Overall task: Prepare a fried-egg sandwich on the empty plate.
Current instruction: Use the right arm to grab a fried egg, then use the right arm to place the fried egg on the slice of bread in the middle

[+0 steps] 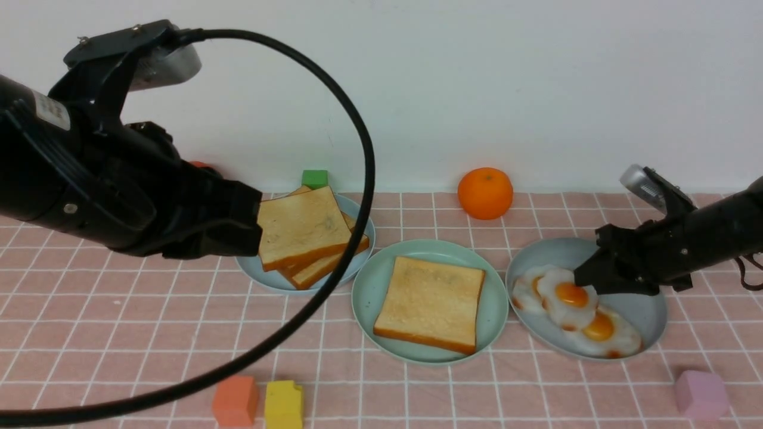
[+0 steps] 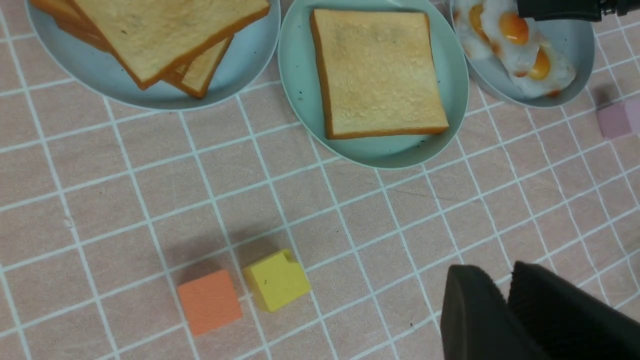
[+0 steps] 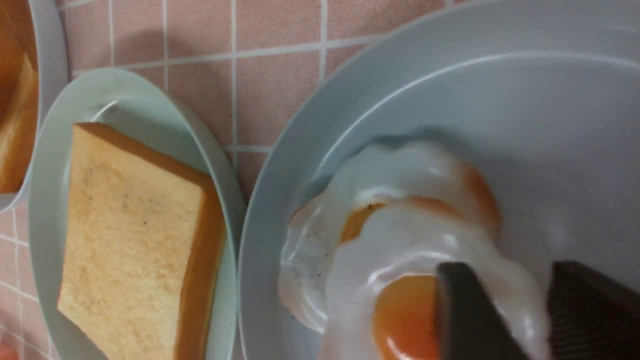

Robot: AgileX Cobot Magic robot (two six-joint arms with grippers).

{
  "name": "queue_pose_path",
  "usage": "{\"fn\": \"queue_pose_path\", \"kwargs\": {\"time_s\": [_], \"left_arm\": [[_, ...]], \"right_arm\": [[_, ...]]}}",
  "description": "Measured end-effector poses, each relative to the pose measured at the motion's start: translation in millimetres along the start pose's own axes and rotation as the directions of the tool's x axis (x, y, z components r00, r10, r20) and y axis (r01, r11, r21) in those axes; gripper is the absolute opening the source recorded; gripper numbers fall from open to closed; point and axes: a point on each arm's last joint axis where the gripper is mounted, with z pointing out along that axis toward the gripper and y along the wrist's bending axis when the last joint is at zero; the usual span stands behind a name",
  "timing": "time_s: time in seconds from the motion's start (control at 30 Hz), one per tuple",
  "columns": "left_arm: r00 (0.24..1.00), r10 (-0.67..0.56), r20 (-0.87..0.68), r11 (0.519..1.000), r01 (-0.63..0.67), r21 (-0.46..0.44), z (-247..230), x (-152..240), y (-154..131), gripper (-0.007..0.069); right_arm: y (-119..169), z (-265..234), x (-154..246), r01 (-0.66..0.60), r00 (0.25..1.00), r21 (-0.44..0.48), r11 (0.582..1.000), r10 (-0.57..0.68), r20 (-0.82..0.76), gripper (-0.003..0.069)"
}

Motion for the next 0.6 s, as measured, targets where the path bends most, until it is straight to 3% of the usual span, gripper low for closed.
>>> {"fn": "queue_pose_path", "kwargs": {"time_s": [0.07, 0.13, 0.6], "left_arm": [[1.000, 0.000, 0.000, 1.000, 0.000, 0.000, 0.0, 0.0, 0.0, 0.0162], [1.000, 0.001, 0.000, 1.000, -0.001, -0.001, 0.0, 0.0, 0.1, 0.0165], [1.000, 0.004, 0.000, 1.000, -0.004, -0.005, 0.0, 0.0, 0.4, 0.0173]], "right_arm": [[-0.6, 0.4, 0.8, 0.011, 1.000, 0.004, 1.000, -0.011, -0.008, 0.0092], [-0.5, 0.8, 1.9, 0.012, 1.000, -0.001, 1.000, -0.012, -0.017, 0.0057], [-13.1, -21.3, -0.7, -0.022, 1.000, -0.063, 0.998, 0.022, 0.009, 0.0059]]}}
